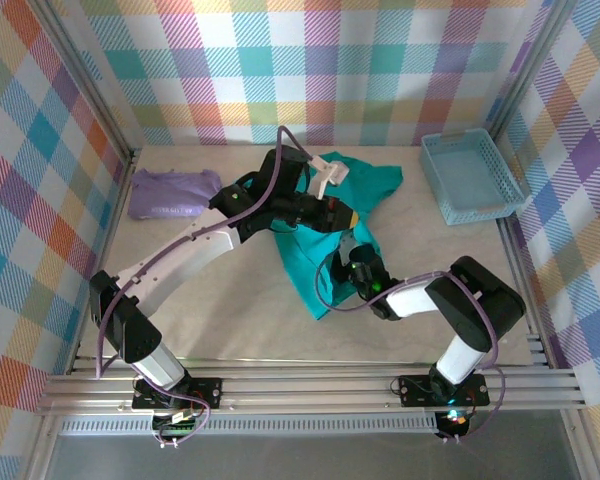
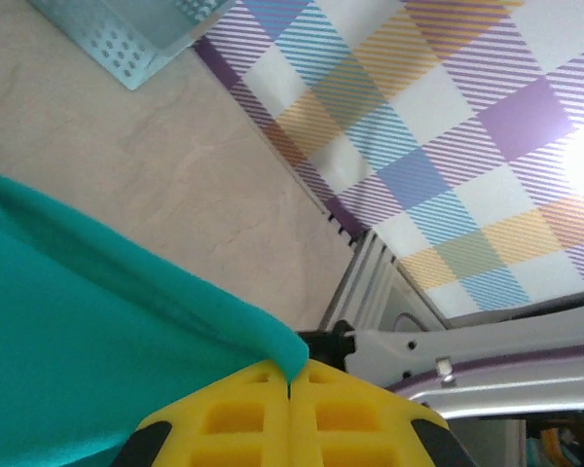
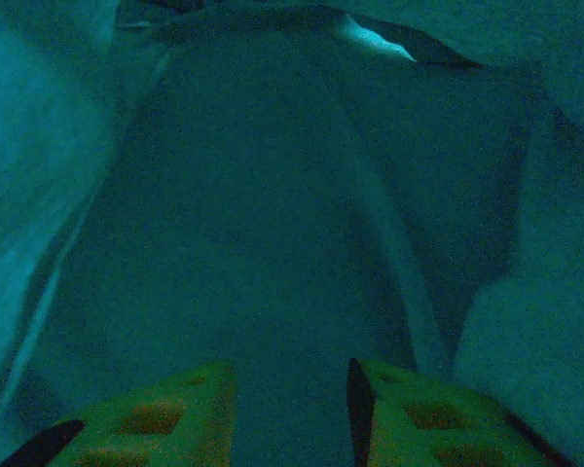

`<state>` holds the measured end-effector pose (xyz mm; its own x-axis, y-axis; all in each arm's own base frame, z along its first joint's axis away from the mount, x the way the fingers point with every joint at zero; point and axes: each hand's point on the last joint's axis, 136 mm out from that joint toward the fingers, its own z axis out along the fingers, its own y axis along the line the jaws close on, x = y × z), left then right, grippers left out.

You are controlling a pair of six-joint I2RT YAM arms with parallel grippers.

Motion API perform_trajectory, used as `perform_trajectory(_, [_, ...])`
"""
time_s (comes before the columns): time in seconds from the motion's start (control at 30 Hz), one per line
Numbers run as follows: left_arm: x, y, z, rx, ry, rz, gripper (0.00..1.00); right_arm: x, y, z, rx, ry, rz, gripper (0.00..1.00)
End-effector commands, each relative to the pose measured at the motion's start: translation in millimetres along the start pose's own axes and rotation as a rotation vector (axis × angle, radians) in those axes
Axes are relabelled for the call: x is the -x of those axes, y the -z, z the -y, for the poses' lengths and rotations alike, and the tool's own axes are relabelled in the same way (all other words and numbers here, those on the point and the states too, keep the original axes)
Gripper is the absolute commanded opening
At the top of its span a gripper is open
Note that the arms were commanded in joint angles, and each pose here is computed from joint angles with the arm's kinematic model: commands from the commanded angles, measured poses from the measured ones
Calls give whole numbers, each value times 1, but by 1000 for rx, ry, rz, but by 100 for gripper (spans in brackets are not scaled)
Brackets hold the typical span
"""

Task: Fold the inside-out t-shirt

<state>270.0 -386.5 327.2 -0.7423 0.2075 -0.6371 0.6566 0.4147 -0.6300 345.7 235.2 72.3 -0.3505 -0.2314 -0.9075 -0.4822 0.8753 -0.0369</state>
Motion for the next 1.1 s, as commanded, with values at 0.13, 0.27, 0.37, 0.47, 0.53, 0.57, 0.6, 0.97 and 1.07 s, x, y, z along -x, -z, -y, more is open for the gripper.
perform_trajectory(0.13, [-2,27,-7,119,-79,45,0,40,-5,-14,277,-124,67,36])
perform_trajectory(0.27, [0,28,-2,95,-94,51,0,39,-11,-17,314,-160,33,36])
perform_trajectory(0.37, [4,30,16,6,-107,61,0,34,-26,-1,209,-209,-20,36])
perform_trajectory(0.47, [11,33,36,-76,-116,84,0,28,-39,5,136,-196,-93,36])
perform_trajectory(0.53, [19,36,47,-108,-125,105,0,25,-47,4,97,-144,-113,38])
perform_trajectory(0.57, [23,38,52,-120,-130,114,0,25,-50,2,87,-114,-120,39])
perform_trajectory(0.6, [26,39,57,-129,-135,119,0,24,-53,1,73,-95,-129,40])
perform_trajectory(0.97, [21,35,80,-135,-215,92,0,23,-74,0,27,-53,-226,50])
perform_trajectory(1.07, [27,37,87,-155,-221,112,0,18,-78,3,4,-49,-272,56])
